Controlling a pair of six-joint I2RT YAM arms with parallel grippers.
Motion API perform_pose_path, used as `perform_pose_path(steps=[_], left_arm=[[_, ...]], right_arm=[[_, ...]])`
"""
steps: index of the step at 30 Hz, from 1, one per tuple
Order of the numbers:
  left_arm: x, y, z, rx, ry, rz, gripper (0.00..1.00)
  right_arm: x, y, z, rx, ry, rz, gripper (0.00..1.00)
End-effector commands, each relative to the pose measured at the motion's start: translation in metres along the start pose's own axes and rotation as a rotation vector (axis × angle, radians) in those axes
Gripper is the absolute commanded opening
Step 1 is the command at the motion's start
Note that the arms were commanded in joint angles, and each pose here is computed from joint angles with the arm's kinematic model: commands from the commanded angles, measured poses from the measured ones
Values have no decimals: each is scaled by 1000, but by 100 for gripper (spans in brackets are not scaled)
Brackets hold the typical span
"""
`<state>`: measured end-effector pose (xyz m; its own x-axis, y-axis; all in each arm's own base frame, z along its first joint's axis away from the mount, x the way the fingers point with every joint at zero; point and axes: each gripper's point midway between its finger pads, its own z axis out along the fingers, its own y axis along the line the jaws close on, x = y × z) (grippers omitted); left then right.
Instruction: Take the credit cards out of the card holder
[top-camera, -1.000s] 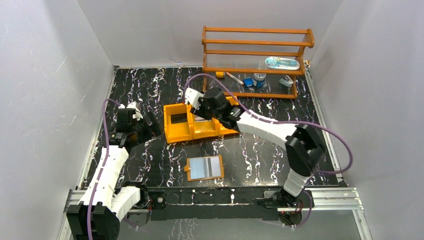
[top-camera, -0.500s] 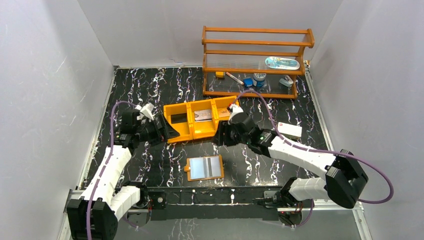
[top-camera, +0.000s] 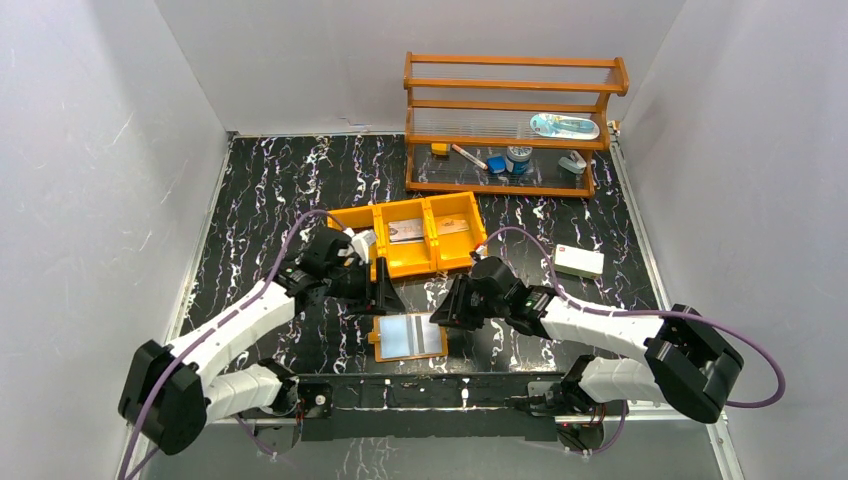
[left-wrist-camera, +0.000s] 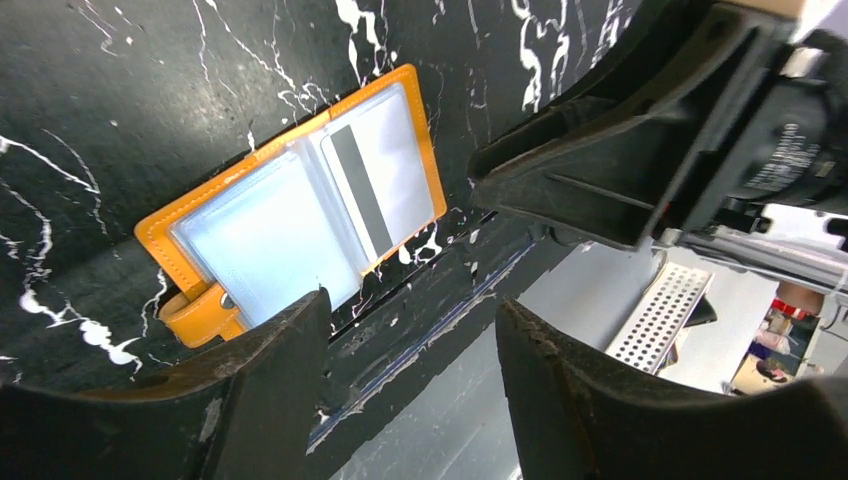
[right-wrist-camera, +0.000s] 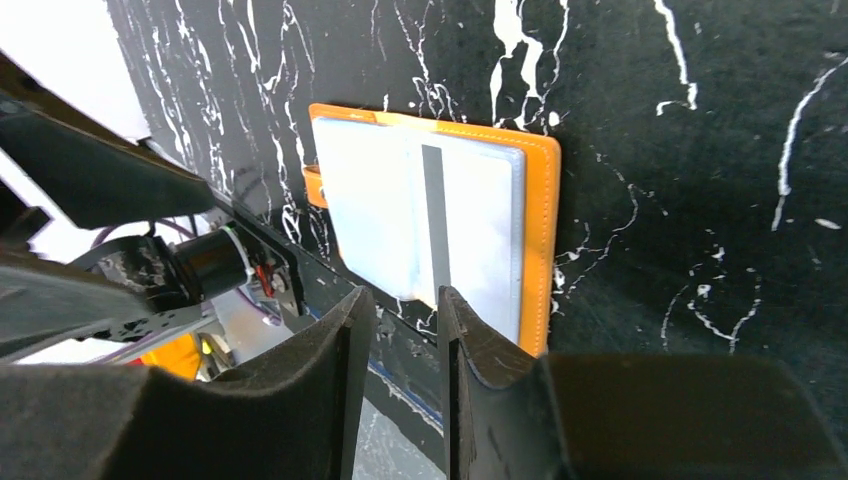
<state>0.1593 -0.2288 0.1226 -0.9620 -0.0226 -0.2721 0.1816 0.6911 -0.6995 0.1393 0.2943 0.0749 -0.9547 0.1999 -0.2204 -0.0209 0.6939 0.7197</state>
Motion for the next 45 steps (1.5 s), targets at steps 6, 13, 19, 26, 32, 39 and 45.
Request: perform_pose_path(steps=[6,13,19,26,32,39,45], left_arm=[[18,-11,31,-28,105,18,51],[22,-14,49,-29,128,-13,50],[32,-1,62,-61,157,-43,51],[43,13,72,-93,195,-68,52],[53,27,77,-116,204,-93,51],[61,35,83,-109,204,-118,43],[54,31,83,-95,163,-130,37]], right_arm=[[11,20,7,-102,62,34,37],[21,-8,18,-6,97,64,37],[26,-32,21,99,103,73,37],[30,-50,21,153,100,88,36],[34,-54,24,157,114,94,32],[38,-55,27,145,133,101,17],[41,-56,29,149,150,102,14]])
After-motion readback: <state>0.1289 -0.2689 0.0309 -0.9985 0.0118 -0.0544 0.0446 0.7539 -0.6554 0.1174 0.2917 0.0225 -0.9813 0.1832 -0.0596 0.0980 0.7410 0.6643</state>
